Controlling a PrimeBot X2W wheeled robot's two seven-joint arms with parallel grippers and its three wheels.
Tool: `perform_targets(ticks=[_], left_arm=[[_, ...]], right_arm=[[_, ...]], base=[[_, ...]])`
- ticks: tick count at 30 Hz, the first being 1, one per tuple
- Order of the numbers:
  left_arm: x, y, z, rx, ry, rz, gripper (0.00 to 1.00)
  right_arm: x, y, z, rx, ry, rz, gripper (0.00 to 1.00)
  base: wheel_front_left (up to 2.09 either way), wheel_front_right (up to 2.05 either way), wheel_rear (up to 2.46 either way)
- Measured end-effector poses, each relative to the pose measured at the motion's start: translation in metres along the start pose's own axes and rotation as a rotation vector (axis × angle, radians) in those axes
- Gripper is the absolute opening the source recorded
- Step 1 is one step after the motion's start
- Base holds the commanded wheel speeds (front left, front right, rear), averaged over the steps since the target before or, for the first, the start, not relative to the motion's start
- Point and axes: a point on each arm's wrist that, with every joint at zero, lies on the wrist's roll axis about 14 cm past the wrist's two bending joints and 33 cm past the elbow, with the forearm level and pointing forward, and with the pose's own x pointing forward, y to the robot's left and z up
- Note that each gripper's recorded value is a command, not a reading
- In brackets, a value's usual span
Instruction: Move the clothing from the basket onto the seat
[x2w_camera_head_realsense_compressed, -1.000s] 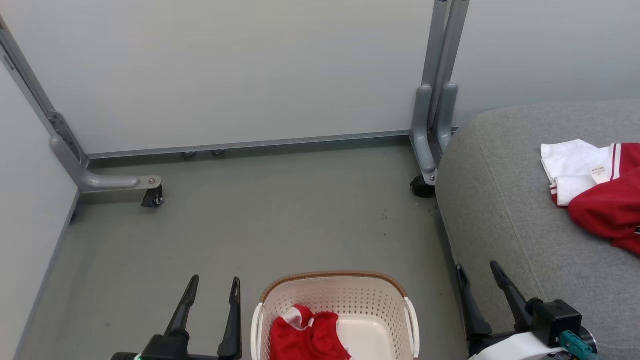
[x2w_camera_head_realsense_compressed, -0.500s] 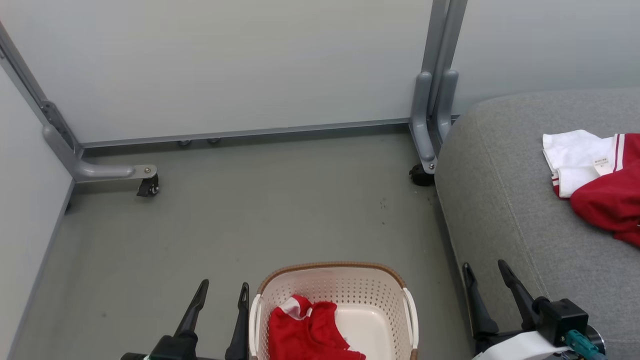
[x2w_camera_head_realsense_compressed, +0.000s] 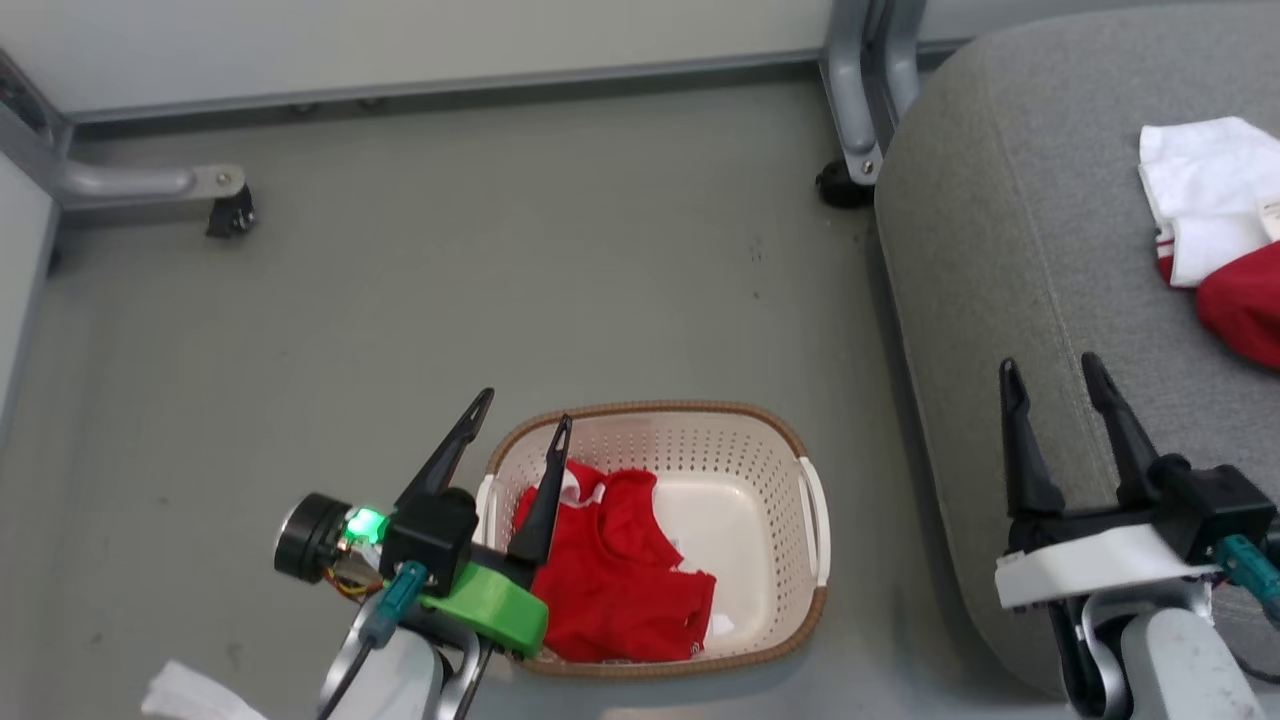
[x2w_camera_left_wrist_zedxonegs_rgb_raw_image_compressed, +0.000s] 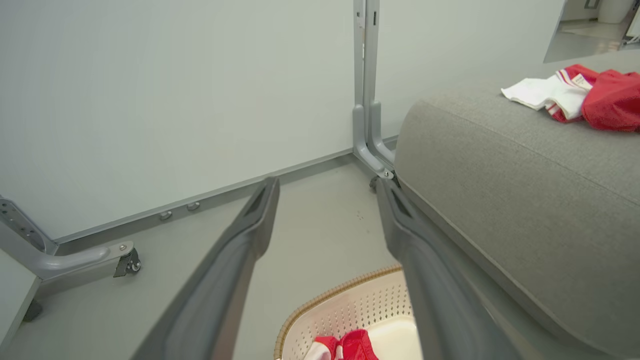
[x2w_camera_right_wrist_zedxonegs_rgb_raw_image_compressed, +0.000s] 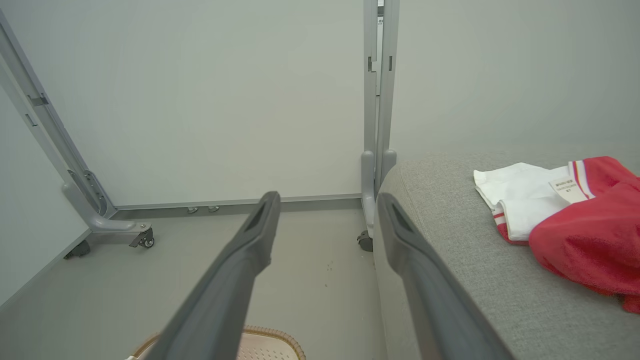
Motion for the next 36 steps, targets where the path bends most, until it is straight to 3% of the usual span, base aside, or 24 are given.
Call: perform_targets(ticks=[7, 11, 15, 21, 29, 36], left_arm=[[0.057, 0.0, -0.063, 0.126, 0.157, -0.174, 1.0], [0.077, -0.017, -0.115, 0.212, 0.271, -0.341, 1.0], [0.065, -0.039, -0.191, 0.292, 0.457, -0.549, 1.0], [0.055, -0.052, -0.271, 0.384, 0.636, -0.751, 1.0], [0.047, -0.053, -0.35, 0.447, 0.786, -0.878, 1.0], [0.032, -0.065, -0.398, 0.477, 0.853, -0.971, 1.0]], right_arm=[[0.046, -0.025, -0.016, -0.031, -0.003, -0.047, 1.0], [0.063, -0.033, -0.037, -0.039, 0.022, -0.062, 1.0], [0.073, -0.039, -0.064, -0.047, 0.068, -0.071, 1.0], [0.079, -0.045, -0.106, -0.066, 0.141, -0.078, 1.0], [0.088, -0.043, -0.148, -0.092, 0.195, -0.049, 1.0], [0.099, -0.035, -0.161, -0.115, 0.181, -0.004, 1.0]], base=[[0.0, 0.0, 0.0], [0.0, 0.0, 0.0], [0.0, 0.0, 0.0], [0.0, 0.0, 0.0], [0.0, 0.0, 0.0], [0.0, 0.0, 0.0]])
